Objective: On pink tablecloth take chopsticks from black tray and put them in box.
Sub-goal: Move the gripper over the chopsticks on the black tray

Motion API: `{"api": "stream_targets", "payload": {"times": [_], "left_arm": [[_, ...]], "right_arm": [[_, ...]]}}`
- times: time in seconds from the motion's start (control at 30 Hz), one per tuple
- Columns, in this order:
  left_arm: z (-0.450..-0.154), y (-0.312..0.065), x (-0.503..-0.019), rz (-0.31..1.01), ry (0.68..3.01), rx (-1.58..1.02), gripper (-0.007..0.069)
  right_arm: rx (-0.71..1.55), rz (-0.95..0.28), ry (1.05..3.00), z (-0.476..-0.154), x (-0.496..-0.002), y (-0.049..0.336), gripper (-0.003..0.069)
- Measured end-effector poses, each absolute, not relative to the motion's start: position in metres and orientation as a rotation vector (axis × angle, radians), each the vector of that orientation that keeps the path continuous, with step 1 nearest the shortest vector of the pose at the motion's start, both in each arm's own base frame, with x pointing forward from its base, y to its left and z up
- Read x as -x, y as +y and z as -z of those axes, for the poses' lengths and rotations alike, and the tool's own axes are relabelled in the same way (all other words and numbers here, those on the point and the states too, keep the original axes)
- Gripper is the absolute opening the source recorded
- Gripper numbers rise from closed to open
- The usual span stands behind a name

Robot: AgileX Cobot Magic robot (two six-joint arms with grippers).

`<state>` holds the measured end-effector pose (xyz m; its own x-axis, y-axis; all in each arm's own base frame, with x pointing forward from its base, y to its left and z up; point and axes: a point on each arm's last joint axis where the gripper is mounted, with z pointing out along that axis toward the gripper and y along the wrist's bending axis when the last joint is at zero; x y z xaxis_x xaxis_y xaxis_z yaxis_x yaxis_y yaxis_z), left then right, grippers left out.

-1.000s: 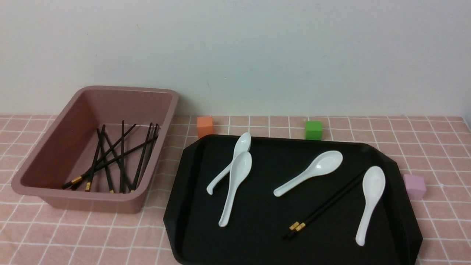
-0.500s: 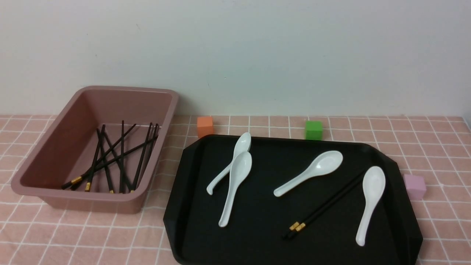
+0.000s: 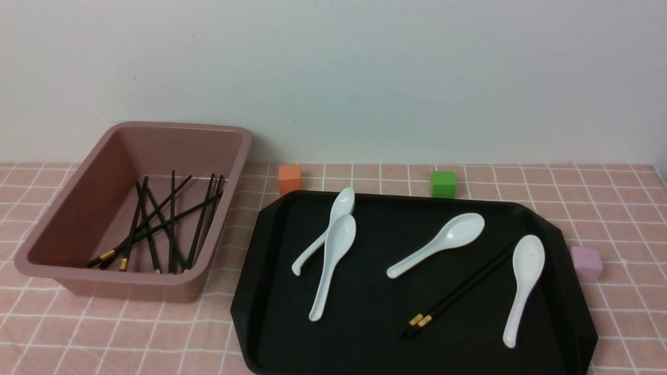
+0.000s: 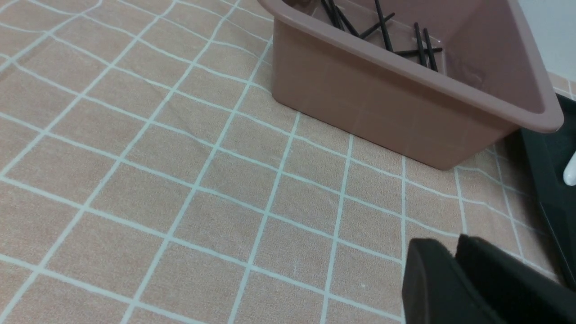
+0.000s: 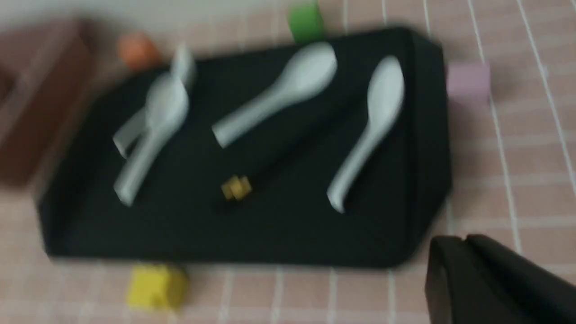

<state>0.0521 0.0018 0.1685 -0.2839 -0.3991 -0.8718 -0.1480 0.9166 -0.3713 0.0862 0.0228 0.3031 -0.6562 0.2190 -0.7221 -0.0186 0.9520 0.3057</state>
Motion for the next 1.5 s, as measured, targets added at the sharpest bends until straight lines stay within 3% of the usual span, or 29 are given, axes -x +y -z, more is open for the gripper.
{"api": "stream_targets", "payload": {"times": [0.2,0.43,0.63,0.83,0.97,1.1,1.27,1.37,1.5], "left_arm": [[-0.169,0.002,-0.052,0.257,1.861,0.404,0.0099],[-0.169,0.002,-0.052,0.257,1.861,0.404,0.0103],[-0.169,0.002,-0.052,0.257,1.861,0.404,0.0109],[-0.169,0.002,-0.052,0.257,1.861,0.404,0.0111],[-0.169,0.002,-0.052,0.257,1.861,0.404,0.0111],[-0.169,0.002,-0.052,0.257,1.861,0.404,0.0114],[-0.169,0.002,-0.052,0.257,1.861,0.404,0.0122],[-0.169,0.002,-0.052,0.257,1.861,0.404,0.0124],[-0.169,0.002,-0.052,0.257,1.861,0.404,0.0128]], "right_arm": [[-0.043,-0.265,2.599,-0.297,-0.137,0.034,0.0031],[-0.041,-0.315,2.742,-0.257,-0.192,0.052,0.0031],[0.139,-0.383,2.819,-0.233,-0.227,0.106,0.0031],[0.218,-0.328,2.857,-0.220,-0.265,0.167,0.0057],[0.056,-0.242,2.914,-0.203,-0.286,0.180,0.0143],[-0.094,-0.147,2.921,-0.188,-0.299,0.181,0.0296],[-0.197,-0.135,2.920,-0.171,-0.313,0.188,0.0480],[-0.243,-0.141,2.919,-0.159,-0.321,0.193,0.0528],[-0.272,-0.168,2.903,-0.155,-0.330,0.197,0.0540]]}}
